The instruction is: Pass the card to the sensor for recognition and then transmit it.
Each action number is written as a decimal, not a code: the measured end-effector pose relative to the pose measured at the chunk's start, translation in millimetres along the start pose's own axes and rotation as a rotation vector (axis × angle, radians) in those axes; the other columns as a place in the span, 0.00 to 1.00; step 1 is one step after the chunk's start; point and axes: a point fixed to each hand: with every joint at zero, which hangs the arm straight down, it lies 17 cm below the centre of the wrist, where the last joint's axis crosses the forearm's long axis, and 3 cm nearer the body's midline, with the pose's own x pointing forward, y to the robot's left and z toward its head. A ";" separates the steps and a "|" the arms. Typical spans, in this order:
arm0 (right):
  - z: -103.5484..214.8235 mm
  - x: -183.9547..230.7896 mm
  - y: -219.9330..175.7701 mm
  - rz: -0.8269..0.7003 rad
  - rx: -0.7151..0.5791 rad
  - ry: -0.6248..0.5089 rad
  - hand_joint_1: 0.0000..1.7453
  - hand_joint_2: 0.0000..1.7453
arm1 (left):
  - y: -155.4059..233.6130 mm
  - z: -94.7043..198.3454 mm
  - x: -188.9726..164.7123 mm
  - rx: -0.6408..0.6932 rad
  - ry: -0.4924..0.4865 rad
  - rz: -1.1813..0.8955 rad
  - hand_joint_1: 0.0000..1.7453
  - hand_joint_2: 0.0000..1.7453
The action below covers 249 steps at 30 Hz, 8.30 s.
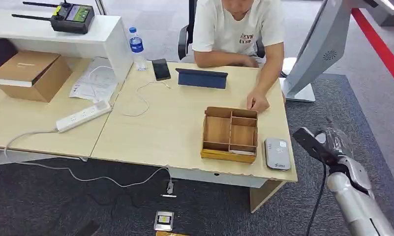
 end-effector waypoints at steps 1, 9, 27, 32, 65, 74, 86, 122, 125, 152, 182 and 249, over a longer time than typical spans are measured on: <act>1.2 -1.7 3.0 -0.002 0.006 0.004 1.00 1.00 | 0.1 0.0 -0.5 0.000 0.001 -0.001 0.00 0.00; 5.5 -1.1 20.1 -0.010 0.041 0.005 1.00 1.00 | 0.1 0.1 -0.5 0.004 -0.002 -0.009 0.00 0.00; 2.0 43.2 46.5 -0.029 0.083 -0.049 1.00 1.00 | -1.1 0.4 0.9 0.003 -0.018 -0.030 0.00 0.00; 3.1 51.5 55.3 -0.029 0.104 -0.057 1.00 1.00 | -1.1 0.4 0.4 0.002 -0.015 -0.028 0.00 0.00; 26.2 56.3 99.6 -0.121 0.182 -0.042 1.00 1.00 | -1.6 0.6 -0.9 0.007 -0.013 -0.040 0.00 0.00; 22.4 64.9 94.1 -0.134 0.172 -0.063 1.00 1.00 | -2.0 0.7 -0.5 0.007 -0.015 -0.046 0.00 0.00; -0.6 93.5 51.6 -0.161 0.095 -0.134 1.00 1.00 | -2.9 0.9 0.9 0.003 -0.025 -0.058 0.00 0.00; -93.9 297.5 -138.0 0.015 -0.043 -0.409 0.00 1.00 | -1.7 0.1 23.3 -0.013 -0.066 -0.136 0.00 0.00; -94.3 299.5 -137.3 0.013 -0.045 -0.408 0.00 0.00 | -1.7 0.1 23.1 -0.013 -0.066 -0.138 0.00 0.00; -74.1 329.9 -115.9 -0.461 0.189 -0.502 0.00 1.00 | -1.8 0.5 11.6 0.005 -0.049 -0.094 0.00 0.00; 37.8 230.9 16.0 -0.476 0.198 -0.375 0.00 1.00 | -2.8 1.2 1.1 0.015 -0.043 -0.122 0.00 0.00; 60.6 227.0 108.2 -0.016 0.105 -0.368 0.00 1.00 | -4.7 1.6 19.3 0.023 -0.080 -0.200 0.00 0.00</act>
